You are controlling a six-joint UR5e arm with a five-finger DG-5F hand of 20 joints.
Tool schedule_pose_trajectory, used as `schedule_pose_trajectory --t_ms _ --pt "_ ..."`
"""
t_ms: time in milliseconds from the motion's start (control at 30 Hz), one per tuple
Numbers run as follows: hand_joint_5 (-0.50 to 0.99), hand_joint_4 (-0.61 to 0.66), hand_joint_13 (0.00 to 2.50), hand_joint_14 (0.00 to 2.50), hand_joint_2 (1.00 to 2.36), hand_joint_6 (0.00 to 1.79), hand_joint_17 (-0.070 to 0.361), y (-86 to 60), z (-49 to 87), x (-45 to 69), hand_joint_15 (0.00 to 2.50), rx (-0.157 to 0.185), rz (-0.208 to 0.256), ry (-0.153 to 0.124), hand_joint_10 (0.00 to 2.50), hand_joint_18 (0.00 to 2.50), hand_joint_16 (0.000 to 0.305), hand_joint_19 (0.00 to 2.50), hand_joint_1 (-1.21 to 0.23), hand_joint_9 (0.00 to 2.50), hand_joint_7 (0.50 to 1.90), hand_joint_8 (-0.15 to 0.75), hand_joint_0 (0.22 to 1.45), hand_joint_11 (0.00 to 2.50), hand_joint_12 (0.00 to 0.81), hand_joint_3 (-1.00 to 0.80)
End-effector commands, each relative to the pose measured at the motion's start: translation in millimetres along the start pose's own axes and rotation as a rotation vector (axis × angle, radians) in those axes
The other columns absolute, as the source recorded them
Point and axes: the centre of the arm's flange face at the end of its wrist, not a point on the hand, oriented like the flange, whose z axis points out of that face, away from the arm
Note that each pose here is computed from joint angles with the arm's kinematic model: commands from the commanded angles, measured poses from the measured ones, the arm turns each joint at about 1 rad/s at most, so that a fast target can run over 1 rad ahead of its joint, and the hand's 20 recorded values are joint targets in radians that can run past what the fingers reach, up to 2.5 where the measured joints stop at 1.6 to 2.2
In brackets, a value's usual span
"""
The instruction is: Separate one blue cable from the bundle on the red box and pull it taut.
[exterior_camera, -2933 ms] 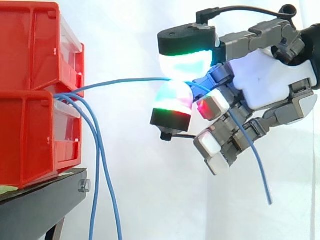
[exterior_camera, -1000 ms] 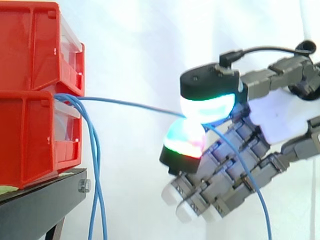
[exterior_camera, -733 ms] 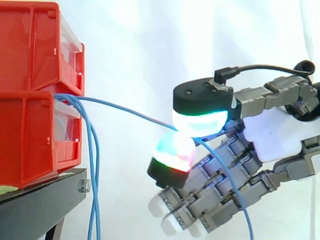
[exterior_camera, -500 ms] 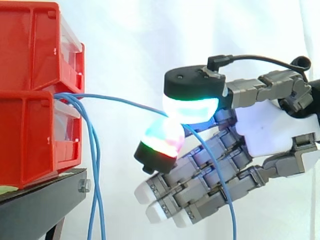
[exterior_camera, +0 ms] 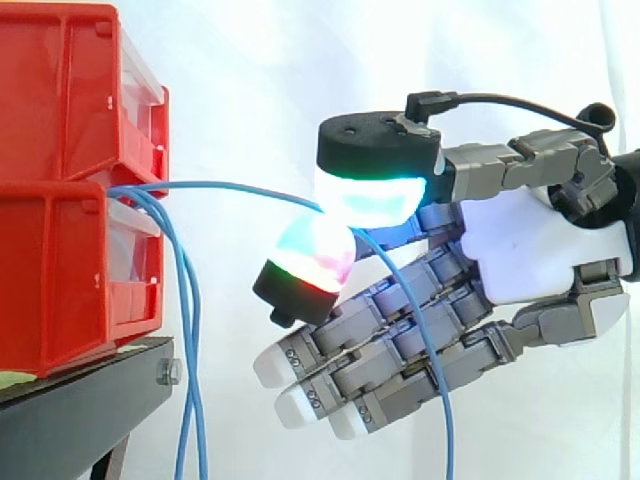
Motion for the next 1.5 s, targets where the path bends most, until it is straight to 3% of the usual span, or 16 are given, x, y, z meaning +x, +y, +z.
schedule_pose_trajectory --t_ms 0,167,333,367,433,467,533,567,700,767,900,1000,1200,1333,1400,1467 --pt "-0.05 -0.01 0.44 0.0 1.16 0.88 0.168 -0.4 0.2 -0.7 0.11 0.0 0.0 -0.001 0.0 0.24 0.075 0.17 -0.85 0.49 1.01 0.238 0.57 0.0 0.423 -0.06" --pt "-0.05 -0.01 0.45 0.0 1.16 0.88 0.167 -5.5 -1.5 -1.1 0.1 0.012 -0.004 0.0 0.0 0.24 0.074 0.17 -0.85 0.51 1.01 0.241 0.57 0.0 0.421 -0.06" --pt "-0.05 -0.01 0.45 0.0 1.18 0.88 0.167 -51.8 -13.2 -2.7 0.11 0.102 -0.034 0.004 0.0 0.25 0.074 0.17 -0.85 0.51 1.01 0.242 0.56 0.0 0.422 -0.07" --pt "-0.05 -0.01 0.45 0.0 1.18 0.88 0.167 -89.2 -25.4 -3.9 0.11 0.174 -0.059 0.009 0.0 0.25 0.074 0.17 -0.85 0.51 1.01 0.242 0.56 0.0 0.42 -0.07" --pt "-0.05 -0.01 0.45 0.0 1.18 0.88 0.167 -112.8 -35.0 -6.0 0.11 0.221 -0.075 0.011 0.0 0.25 0.074 0.17 -0.85 0.51 1.01 0.242 0.56 0.0 0.42 -0.07" --pt "-0.05 -0.01 0.45 0.0 1.18 0.88 0.167 -138.2 -47.5 -8.9 0.11 0.272 -0.092 0.014 0.0 0.25 0.074 0.18 -0.85 0.52 1.01 0.242 0.56 0.0 0.421 -0.07" --pt "-0.05 -0.01 0.45 0.0 1.18 0.88 0.167 -166.1 -61.6 -13.4 0.11 0.327 -0.11 0.015 0.0 0.25 0.074 0.18 -0.85 0.52 1.01 0.242 0.56 0.0 0.421 -0.07" --pt "-0.05 -0.01 0.45 0.0 1.18 0.88 0.167 -196.6 -79.9 -18.1 0.11 0.385 -0.13 0.018 0.0 0.25 0.074 0.18 -0.85 0.52 1.0 0.242 0.56 0.0 0.42 -0.07" --pt "-0.05 -0.01 0.45 0.0 1.18 0.88 0.166 -250.7 -116.7 -27.9 0.11 0.461 -0.156 0.02 0.0 0.26 0.074 0.18 -0.85 0.51 1.01 0.242 0.56 0.0 0.42 -0.07" --pt "-0.05 -0.01 0.45 0.0 1.17 0.88 0.167 -252.8 -117.5 -27.0 0.11 0.447 -0.139 0.02 0.0 0.26 0.074 0.18 -0.85 0.52 1.01 0.242 0.56 0.0 0.42 -0.06" --pt "-0.05 -0.01 0.46 0.0 1.18 0.88 0.166 -227.9 -124.5 -31.2 0.12 0.484 -0.156 0.024 0.0 0.26 0.074 0.18 -0.85 0.52 1.01 0.242 0.56 0.0 0.419 -0.07" --pt "-0.05 -0.01 0.46 0.01 1.18 0.88 0.166 -198.9 -106.2 -26.0 0.12 0.459 -0.151 0.02 0.0 0.26 0.074 0.18 -0.85 0.52 1.02 0.243 0.56 0.0 0.418 -0.07" --pt "-0.05 -0.01 0.46 0.0 1.18 0.88 0.166 -183.7 -102.8 -25.0 0.12 0.488 -0.157 0.027 0.0 0.27 0.074 0.18 -0.85 0.52 1.0 0.244 0.56 0.0 0.419 -0.07" --pt "-0.05 -0.01 0.46 0.0 1.18 0.88 0.166 -164.7 -88.5 -22.9 0.12 0.431 -0.14 0.024 0.0 0.27 0.074 0.18 -0.85 0.52 1.01 0.243 0.56 0.0 0.418 -0.07" --pt "-0.05 -0.01 0.47 0.0 1.17 0.88 0.166 -158.8 -79.8 -19.4 0.12 0.371 -0.121 0.021 0.0 0.27 0.074 0.19 -0.85 0.52 1.01 0.242 0.56 0.0 0.417 -0.07" --pt "-0.05 -0.01 0.47 0.0 1.17 0.88 0.166 -158.1 -78.1 -18.9 0.12 0.358 -0.117 0.021 0.0 0.27 0.074 0.18 -0.85 0.52 1.01 0.242 0.56 0.0 0.417 -0.06"
